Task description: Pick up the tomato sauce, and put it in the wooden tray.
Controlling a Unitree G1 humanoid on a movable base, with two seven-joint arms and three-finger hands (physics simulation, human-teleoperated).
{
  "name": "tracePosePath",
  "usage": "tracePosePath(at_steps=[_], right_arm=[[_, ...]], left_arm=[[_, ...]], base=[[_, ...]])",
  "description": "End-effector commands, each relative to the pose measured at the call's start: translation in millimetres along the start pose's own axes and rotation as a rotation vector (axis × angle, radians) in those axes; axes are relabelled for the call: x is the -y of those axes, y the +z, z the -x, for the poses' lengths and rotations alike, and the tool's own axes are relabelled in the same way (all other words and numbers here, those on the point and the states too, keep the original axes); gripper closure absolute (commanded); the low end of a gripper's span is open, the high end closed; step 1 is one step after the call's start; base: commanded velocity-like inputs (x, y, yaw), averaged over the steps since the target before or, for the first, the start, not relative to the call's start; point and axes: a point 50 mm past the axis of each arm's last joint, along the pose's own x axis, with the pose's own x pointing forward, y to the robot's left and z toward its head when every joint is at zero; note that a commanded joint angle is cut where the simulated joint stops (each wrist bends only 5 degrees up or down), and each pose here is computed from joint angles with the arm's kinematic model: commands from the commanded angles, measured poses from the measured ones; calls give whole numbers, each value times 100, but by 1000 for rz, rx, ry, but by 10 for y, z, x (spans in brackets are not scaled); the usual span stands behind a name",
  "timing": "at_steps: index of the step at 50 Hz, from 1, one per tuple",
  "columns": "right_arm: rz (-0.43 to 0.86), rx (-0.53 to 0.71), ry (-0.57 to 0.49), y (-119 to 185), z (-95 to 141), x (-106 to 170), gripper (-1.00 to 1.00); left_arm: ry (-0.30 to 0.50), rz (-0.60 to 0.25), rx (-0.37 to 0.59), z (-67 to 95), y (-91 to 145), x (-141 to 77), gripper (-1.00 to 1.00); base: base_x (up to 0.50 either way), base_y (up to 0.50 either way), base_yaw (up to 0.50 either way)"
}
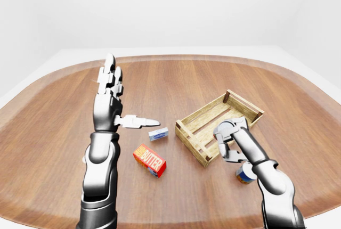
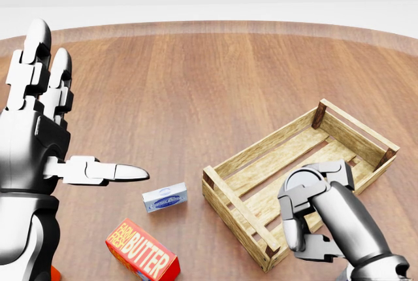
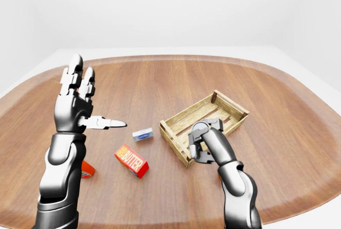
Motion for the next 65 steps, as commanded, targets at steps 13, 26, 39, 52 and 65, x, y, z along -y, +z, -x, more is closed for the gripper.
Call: tracePosePath(at_steps=[13, 26, 39, 52, 65], right_arm=[[61, 75, -61, 123, -855, 269, 100], [-30, -170, -89, -346, -1396, 191, 100], [-58, -427, -81, -817, -1522, -45, 100], [-82, -527, -84, -973, -1429, -173, 100], [-106, -561, -96, -1021, -1396, -183, 100]], left_arm=[[-1, 2, 1, -2, 1, 4, -100], [-1, 1, 1, -2, 2, 0, -100], [0, 0, 2, -4, 4, -3, -100], [0, 0, 9, -2, 20, -7, -100], [-2, 1, 2, -2, 5, -2, -100]], base=[[0, 0, 0], [0, 0, 0], [0, 0, 0], [0, 0, 0], [0, 0, 0]])
